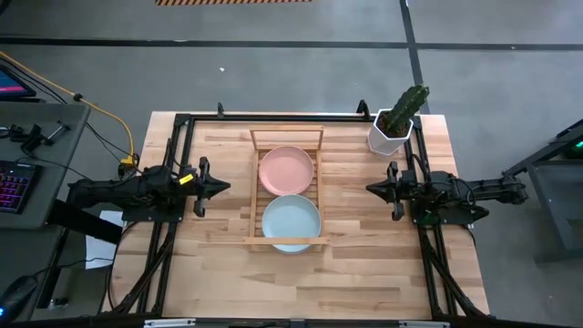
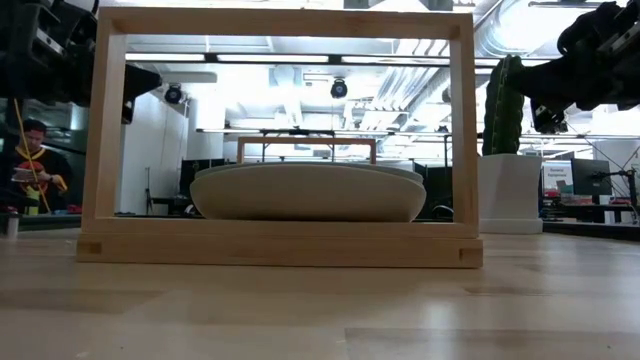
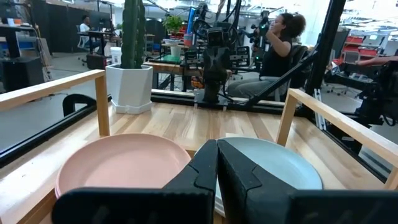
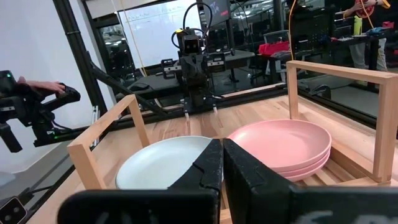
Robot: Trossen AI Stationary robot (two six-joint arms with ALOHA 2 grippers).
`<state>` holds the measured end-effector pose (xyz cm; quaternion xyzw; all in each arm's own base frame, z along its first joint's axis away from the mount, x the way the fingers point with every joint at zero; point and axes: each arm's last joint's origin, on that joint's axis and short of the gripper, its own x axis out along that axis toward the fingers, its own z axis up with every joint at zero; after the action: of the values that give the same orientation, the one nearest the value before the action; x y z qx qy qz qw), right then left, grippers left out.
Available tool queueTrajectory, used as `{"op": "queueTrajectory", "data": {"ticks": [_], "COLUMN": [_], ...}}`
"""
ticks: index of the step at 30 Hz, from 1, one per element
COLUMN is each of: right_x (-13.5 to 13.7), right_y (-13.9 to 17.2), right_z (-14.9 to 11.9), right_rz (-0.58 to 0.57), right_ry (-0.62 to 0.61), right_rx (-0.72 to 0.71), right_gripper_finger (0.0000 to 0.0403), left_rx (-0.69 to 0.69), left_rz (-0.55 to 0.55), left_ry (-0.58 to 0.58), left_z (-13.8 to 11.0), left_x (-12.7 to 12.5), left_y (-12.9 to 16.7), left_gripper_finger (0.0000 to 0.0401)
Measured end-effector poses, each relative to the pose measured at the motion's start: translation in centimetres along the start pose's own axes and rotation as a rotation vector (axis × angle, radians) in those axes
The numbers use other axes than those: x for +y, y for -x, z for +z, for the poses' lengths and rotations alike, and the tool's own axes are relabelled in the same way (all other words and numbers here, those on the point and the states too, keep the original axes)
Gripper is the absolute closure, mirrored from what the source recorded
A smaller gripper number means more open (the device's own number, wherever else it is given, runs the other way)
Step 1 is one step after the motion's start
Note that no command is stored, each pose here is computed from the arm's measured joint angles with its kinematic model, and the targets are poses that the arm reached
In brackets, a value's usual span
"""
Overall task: Place and stack plates onto a shelf
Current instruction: Return to Home Position
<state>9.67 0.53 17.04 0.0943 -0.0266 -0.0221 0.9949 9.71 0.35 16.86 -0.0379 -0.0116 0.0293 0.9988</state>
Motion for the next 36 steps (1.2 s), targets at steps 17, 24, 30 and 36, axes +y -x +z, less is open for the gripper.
{"op": "queueTrajectory", "data": {"ticks": [17, 24, 30, 36], "right_x": [-0.01, -0.01, -0.01, -0.01], "right_y": [-0.07, -0.07, -0.07, -0.07], "right_z": [-0.09, -0.09, -0.09, -0.09], "right_rz": [-0.002, -0.002, -0.002, -0.002], "right_ry": [0.002, 0.002, 0.002, 0.002], "right_rx": [0.011, 0.011, 0.011, 0.011], "right_gripper_finger": [0.0403, 0.0403, 0.0403, 0.0403], "left_rx": [0.003, 0.002, 0.002, 0.003], "left_rz": [0.001, 0.001, 0.001, 0.000], "left_ry": [0.000, 0.000, 0.000, 0.000], "left_z": [-0.02, -0.02, -0.02, -0.03], "left_x": [0.00, 0.00, 0.00, 0.00], "left_y": [-0.02, -0.02, -0.02, -0.02], "left_gripper_finger": [0.0398, 0.0398, 0.0398, 0.0398]}}
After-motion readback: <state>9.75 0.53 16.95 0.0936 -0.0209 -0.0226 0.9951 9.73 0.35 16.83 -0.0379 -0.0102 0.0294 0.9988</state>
